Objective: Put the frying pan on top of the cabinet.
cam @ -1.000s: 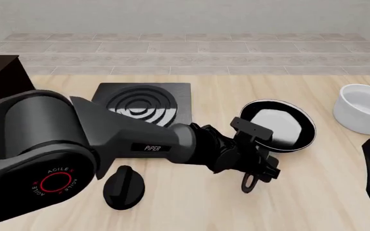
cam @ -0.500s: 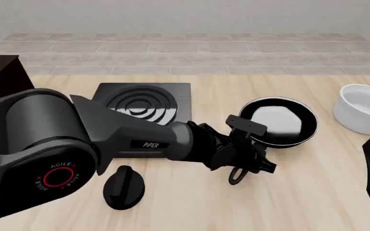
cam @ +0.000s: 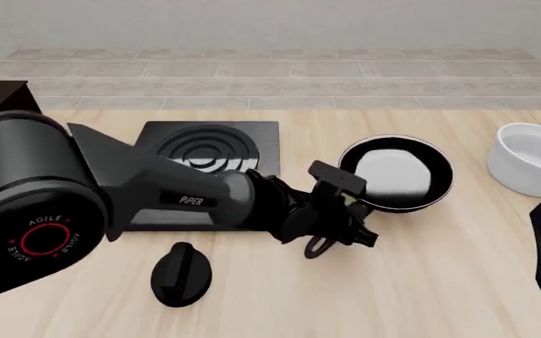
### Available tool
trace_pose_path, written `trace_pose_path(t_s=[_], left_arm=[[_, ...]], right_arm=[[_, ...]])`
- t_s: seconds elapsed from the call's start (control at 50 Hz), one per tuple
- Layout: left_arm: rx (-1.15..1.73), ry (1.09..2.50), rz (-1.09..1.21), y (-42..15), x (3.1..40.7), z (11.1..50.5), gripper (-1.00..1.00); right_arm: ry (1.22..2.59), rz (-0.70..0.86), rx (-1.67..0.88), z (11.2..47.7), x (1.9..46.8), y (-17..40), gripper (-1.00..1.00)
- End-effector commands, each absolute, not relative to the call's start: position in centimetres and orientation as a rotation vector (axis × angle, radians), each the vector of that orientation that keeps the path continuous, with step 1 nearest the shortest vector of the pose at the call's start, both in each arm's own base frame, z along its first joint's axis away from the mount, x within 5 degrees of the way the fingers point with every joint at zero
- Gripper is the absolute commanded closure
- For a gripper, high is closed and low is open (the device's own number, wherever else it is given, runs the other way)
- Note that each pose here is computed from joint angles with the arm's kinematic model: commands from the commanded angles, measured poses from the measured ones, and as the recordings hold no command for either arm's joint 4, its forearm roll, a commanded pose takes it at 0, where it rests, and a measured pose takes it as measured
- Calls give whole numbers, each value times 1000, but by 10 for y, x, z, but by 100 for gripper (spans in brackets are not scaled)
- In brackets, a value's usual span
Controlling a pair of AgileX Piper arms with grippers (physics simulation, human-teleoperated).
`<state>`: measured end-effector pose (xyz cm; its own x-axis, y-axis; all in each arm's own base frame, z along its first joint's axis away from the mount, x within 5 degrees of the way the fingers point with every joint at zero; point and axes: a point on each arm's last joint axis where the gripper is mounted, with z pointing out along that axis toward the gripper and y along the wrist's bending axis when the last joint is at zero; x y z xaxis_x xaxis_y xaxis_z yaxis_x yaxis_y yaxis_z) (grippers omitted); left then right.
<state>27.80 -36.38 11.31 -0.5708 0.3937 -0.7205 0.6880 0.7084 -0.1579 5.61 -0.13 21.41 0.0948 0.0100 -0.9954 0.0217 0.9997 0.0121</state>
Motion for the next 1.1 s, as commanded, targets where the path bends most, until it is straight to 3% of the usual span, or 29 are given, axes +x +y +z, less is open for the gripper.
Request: trace_pose_path(t_s=[0.02, 0.58, 1.1], left_arm=[[816, 2124, -527, -335, 292, 145, 100], [720, 1962, -387, -244, 310, 224, 100], [516, 1935, -97, -119, 339, 257, 100]], right_arm=[[1477, -11, 22, 214, 56, -1, -100], [1483, -15, 14, 213, 56, -1, -100], [1485, -12, 5, 213, 56, -1, -100]])
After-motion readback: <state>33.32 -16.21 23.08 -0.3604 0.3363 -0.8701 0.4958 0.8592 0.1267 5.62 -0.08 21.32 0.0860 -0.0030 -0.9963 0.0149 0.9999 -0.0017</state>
